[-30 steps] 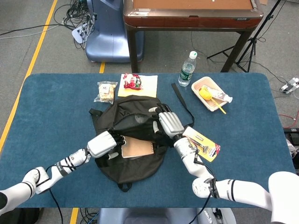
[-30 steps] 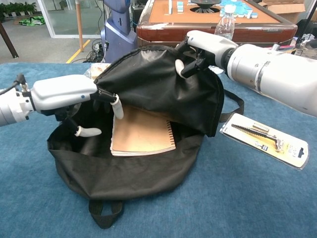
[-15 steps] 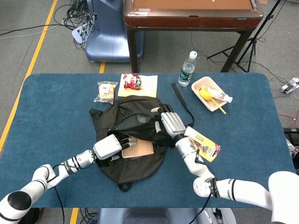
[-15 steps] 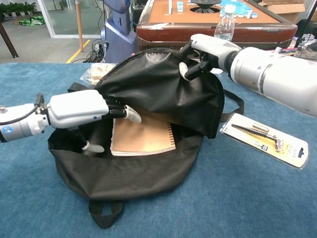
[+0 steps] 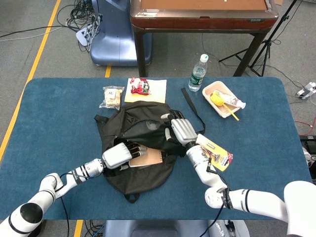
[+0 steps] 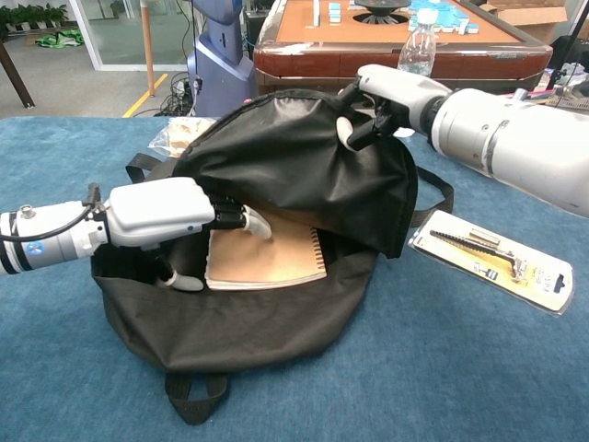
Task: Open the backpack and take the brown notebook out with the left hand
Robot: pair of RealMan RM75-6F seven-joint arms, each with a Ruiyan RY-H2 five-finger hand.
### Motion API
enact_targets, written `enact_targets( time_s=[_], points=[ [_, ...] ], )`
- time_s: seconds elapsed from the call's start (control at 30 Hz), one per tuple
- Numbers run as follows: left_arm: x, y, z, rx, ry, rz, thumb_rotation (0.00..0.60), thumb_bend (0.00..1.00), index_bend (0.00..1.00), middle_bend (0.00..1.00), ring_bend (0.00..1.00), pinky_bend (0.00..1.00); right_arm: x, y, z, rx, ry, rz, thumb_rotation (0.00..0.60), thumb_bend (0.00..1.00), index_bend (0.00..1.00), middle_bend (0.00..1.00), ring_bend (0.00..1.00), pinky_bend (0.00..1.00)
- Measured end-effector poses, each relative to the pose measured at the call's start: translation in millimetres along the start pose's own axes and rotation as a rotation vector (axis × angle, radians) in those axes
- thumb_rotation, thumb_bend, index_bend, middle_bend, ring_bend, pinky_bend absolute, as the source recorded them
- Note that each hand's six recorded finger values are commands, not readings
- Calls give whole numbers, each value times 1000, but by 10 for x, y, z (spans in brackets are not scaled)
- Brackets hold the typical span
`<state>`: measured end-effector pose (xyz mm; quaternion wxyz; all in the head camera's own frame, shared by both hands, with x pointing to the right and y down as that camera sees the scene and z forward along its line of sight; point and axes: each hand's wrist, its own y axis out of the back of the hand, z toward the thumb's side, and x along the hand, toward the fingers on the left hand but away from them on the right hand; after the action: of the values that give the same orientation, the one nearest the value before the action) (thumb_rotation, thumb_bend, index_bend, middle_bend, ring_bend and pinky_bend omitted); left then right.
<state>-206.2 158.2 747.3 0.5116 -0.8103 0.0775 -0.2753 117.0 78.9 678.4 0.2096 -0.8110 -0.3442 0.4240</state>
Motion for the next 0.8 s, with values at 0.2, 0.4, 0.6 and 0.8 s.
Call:
enact_targets(
  time_s=[0.2,0.4,0.6,0.8],
  points=[
    [37,-35,-4,-12,8,-9,600,169,155,160,177,263,-8,-4,6,-1,1,0,600,748,629,230,0,0],
    [79,-43,4,-29,16,-4,600,168,156,158,176,260,-9,-18,-16,0,-4,1,600,748,629,230,0,0],
    [133,-42,-23,-65,41,4,600,168,170,158,176,259,-17,-12,-52,-1,-13,-3,600,748,629,230,0,0],
    [175,-59,-30,-108,64,12,600,169,196,158,176,259,-25,-9,-80,-1,-18,-7,600,748,629,230,0,0]
  ],
)
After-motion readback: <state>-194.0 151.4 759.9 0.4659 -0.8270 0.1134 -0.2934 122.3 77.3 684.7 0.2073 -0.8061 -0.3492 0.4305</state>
